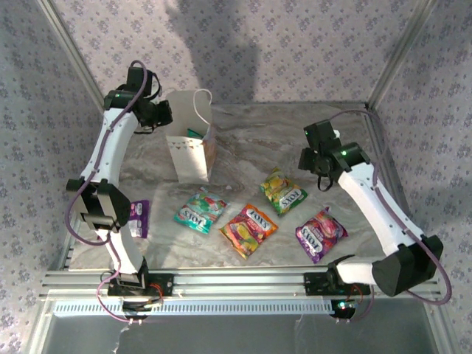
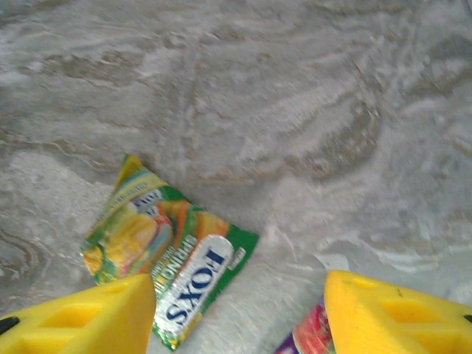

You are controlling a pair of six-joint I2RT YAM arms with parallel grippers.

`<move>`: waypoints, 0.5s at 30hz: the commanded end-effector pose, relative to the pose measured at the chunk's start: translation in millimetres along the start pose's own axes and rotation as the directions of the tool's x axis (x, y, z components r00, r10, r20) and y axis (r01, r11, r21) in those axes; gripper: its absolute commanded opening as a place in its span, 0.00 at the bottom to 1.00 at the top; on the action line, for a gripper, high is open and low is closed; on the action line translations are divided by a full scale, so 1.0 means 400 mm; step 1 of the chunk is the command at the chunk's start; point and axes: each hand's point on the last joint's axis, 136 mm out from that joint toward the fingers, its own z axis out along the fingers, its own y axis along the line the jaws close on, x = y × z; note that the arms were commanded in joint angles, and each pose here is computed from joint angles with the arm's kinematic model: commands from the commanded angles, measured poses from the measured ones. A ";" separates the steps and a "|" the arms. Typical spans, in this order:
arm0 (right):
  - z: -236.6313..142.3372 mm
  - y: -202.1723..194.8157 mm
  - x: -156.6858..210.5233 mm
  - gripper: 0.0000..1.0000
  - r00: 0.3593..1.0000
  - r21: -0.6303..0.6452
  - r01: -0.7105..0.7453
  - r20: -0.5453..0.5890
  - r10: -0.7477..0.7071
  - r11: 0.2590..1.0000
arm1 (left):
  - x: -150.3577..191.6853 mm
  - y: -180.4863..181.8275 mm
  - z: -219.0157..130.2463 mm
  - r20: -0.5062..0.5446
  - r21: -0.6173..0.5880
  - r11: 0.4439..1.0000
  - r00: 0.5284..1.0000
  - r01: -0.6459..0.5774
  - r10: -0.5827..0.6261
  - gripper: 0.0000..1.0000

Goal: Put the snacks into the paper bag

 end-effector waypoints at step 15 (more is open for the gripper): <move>0.030 -0.174 0.269 0.76 0.870 0.084 -0.348 -0.342 0.355 0.934 | 0.057 -0.004 0.026 -0.066 0.022 0.999 0.997 -0.034 0.035 0.12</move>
